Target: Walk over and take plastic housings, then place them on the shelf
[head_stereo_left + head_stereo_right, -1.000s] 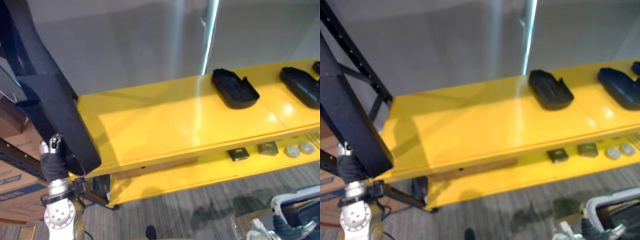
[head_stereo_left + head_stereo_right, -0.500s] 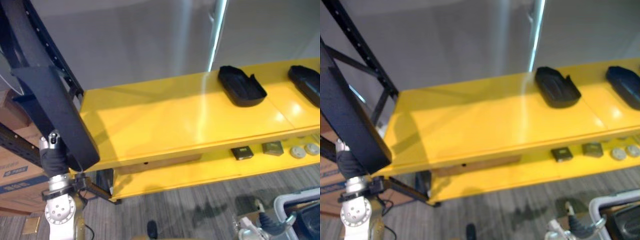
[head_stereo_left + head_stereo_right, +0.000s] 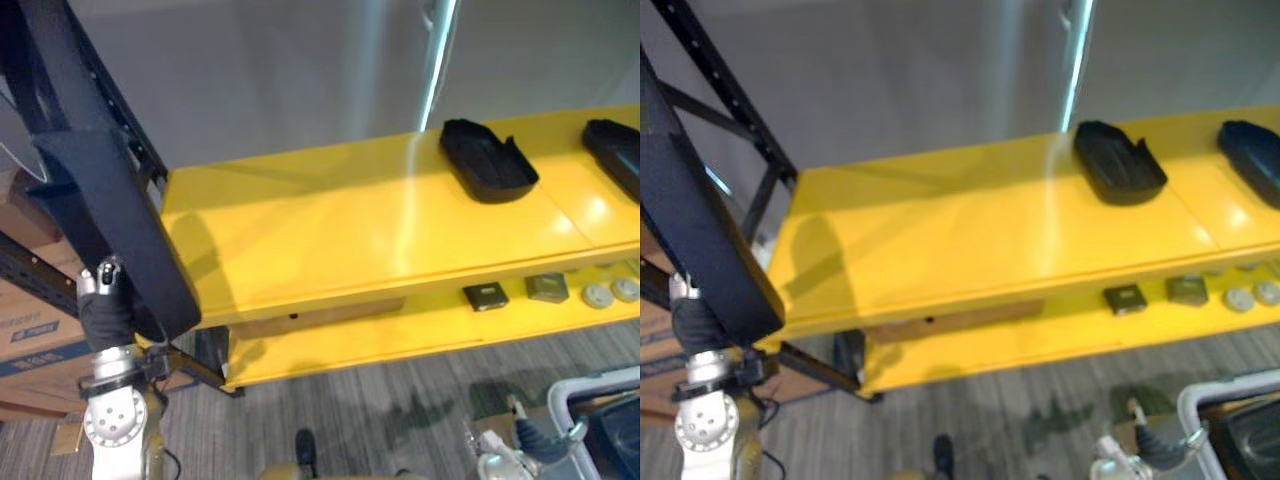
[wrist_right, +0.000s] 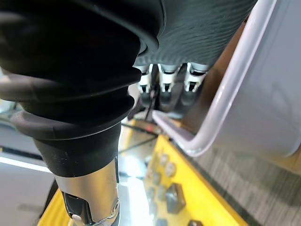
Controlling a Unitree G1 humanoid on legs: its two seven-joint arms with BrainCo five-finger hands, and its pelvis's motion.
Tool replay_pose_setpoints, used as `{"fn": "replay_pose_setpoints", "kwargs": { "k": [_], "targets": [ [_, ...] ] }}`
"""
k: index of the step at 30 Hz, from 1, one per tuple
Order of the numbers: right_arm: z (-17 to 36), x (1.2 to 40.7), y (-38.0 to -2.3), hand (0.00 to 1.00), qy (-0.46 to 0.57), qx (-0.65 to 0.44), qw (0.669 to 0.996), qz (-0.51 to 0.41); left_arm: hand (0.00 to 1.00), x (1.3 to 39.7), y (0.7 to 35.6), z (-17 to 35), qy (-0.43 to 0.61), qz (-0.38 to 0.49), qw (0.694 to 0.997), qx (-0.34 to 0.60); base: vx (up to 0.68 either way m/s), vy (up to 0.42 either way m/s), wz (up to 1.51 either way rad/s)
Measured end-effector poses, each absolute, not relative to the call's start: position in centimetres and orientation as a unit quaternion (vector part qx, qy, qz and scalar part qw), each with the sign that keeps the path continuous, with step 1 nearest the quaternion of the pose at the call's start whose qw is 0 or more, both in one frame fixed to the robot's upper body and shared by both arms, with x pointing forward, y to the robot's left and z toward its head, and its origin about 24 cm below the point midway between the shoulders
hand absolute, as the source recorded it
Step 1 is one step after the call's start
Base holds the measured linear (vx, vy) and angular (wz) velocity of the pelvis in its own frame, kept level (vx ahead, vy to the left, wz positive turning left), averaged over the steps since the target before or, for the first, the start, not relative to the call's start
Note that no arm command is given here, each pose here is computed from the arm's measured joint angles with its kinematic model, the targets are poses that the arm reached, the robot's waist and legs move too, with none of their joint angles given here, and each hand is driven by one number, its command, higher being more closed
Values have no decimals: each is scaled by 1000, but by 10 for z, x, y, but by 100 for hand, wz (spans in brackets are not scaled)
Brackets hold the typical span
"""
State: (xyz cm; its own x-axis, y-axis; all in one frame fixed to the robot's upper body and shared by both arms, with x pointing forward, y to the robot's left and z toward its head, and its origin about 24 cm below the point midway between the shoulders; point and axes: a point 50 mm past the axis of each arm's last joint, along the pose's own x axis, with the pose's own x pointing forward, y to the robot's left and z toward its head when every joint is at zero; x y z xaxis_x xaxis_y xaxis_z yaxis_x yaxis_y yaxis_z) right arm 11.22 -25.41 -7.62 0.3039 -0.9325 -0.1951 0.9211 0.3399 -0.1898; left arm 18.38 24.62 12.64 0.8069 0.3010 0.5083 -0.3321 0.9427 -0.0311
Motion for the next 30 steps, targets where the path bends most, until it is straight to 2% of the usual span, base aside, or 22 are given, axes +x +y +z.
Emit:
{"fn": "replay_pose_setpoints", "kwargs": {
  "k": [8,17,19,22,25,30],
  "targets": [
    [-77,112,-254,0,138,-17,808,-573,100,184,246,126,-262,166,950,30,0,0,0],
    [-81,116,-251,0,147,-9,833,-533,100,184,246,126,-261,160,951,32,0,0,0],
    [-81,118,-249,0,147,-9,842,-518,100,184,246,125,-259,159,952,32,0,0,-8],
    [-80,132,-243,0,145,-8,873,-465,100,180,248,117,-239,171,955,30,7,-12,-18],
    [-76,156,-239,0,143,-29,918,-368,100,179,249,105,-217,192,957,13,-107,-63,-15],
    [-66,164,-256,0,125,-70,931,-335,100,169,254,86,-173,212,962,12,-52,-23,-14]
  ]
}}
